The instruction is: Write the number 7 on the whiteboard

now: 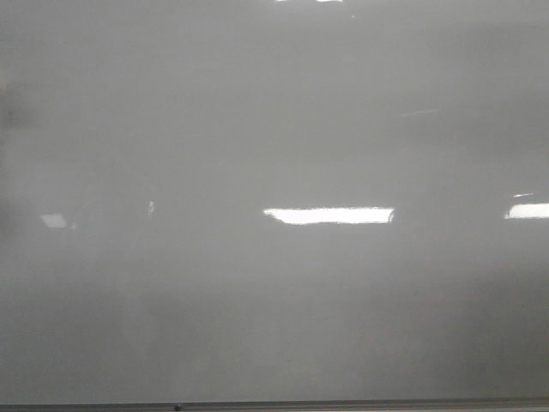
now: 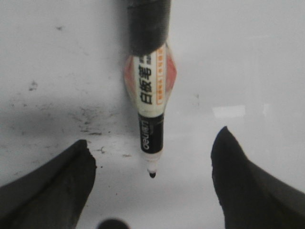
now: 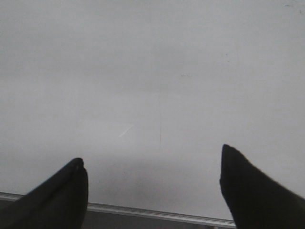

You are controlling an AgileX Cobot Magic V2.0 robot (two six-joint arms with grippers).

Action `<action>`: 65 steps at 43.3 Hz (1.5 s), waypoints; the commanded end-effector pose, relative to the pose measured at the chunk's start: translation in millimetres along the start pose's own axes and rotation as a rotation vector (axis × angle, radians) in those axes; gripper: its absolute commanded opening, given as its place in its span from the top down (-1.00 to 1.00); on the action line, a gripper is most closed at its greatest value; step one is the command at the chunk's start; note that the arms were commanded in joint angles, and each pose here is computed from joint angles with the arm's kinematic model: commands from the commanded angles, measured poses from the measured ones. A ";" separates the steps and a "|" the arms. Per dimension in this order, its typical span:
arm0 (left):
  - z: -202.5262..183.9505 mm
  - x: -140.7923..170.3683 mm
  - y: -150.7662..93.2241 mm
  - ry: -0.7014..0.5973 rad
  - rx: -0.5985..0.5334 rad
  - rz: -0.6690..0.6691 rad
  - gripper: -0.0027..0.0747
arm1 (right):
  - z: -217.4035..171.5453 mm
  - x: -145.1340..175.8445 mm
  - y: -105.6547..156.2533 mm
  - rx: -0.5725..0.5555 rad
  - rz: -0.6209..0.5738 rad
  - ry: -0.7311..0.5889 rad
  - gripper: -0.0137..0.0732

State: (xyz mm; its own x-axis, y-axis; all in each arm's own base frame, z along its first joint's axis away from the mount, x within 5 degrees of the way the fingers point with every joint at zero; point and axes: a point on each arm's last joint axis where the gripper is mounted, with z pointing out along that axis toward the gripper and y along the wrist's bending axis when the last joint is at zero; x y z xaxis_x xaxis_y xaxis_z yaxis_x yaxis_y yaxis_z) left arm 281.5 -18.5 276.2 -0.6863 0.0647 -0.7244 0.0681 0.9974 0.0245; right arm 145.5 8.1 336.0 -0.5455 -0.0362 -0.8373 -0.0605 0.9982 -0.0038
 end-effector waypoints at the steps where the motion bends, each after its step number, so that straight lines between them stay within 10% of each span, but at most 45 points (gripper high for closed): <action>1: -5.2 -21.1 -0.5 -0.150 0.005 -0.009 -0.33 | -5.7 -15.5 -0.2 0.004 -0.019 -0.100 -0.68; 15: 16.7 -23.8 -1.4 -0.193 0.010 -0.008 -0.27 | -5.7 -15.6 -0.2 0.004 -0.019 -0.101 -0.68; 44: -4.8 -19.4 -1.0 -0.132 0.006 -0.008 0.97 | -7.4 -16.8 -0.2 0.004 -0.019 -0.107 -0.68; 65: -99.9 -30.9 -28.6 0.044 0.121 0.371 0.98 | -23.2 -21.9 2.5 -0.027 0.002 0.005 -0.68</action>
State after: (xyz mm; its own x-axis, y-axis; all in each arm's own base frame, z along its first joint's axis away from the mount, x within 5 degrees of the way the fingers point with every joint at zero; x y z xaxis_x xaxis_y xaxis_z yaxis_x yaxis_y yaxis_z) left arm 236.2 -33.5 341.1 -0.7068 0.3406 -0.6201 0.3046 0.9376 0.1677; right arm 137.8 9.6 348.0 -0.6101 -0.0224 -0.7920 -0.0673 0.9974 0.0237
